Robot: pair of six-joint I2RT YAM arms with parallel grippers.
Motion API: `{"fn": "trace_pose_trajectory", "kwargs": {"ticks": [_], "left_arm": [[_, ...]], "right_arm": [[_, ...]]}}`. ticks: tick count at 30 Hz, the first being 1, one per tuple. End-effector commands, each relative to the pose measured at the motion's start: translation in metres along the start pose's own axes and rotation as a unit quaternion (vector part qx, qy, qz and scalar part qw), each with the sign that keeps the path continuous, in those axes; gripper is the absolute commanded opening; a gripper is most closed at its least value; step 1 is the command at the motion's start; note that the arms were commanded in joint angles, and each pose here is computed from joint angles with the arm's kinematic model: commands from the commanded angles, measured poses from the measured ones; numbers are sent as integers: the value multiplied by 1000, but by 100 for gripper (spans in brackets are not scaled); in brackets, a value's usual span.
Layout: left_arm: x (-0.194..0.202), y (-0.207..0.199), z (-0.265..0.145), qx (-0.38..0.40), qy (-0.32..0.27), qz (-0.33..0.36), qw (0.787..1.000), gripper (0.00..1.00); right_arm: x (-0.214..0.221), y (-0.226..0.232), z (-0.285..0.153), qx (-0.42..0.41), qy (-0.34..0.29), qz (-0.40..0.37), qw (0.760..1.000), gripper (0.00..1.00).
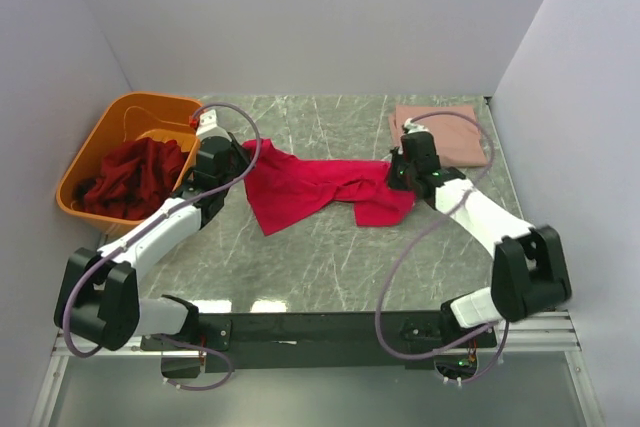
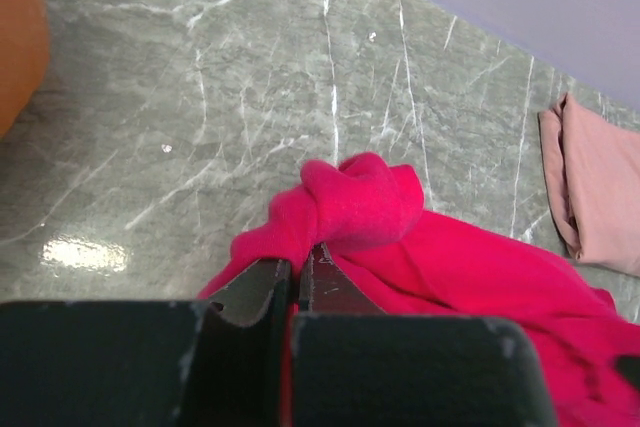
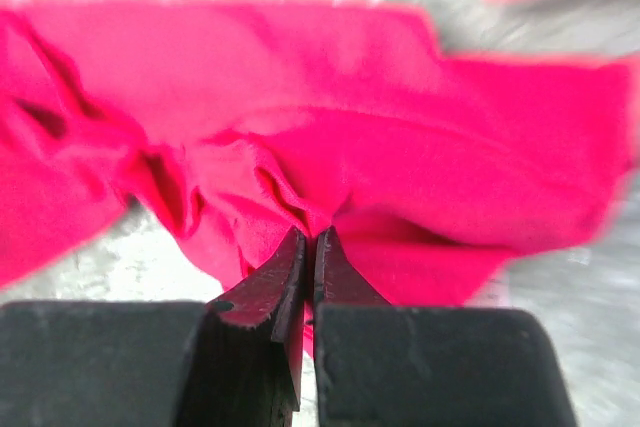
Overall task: Fold and stack the t-shirts
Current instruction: Flatten the tshirt out
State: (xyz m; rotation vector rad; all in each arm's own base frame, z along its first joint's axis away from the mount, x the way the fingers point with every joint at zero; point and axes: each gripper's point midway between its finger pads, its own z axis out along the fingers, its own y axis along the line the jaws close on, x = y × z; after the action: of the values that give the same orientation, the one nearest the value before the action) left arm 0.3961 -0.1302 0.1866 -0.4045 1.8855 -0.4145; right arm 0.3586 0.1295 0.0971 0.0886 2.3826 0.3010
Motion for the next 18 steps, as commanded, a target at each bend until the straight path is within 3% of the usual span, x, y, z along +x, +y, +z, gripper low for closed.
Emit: {"fn": "trace_pose_trajectory", "kwargs": {"ticks": [1, 9, 15, 18], "left_arm": [[-48, -19, -13, 22, -64, -4, 998, 0], [-97, -44, -47, 71, -130, -12, 989, 0], [-77, -18, -44, 23, -109, -18, 994, 0], [-51, 0, -39, -6, -78, -16, 997, 0]], "right_arm": [[-50, -18, -43, 65, -88, -10, 994, 0], [-86, -23, -110, 78, -169, -32, 982, 0], [-34, -26, -103, 56, -105, -19, 993, 1], [8, -27, -90, 35, -45, -24, 998, 9]]}}
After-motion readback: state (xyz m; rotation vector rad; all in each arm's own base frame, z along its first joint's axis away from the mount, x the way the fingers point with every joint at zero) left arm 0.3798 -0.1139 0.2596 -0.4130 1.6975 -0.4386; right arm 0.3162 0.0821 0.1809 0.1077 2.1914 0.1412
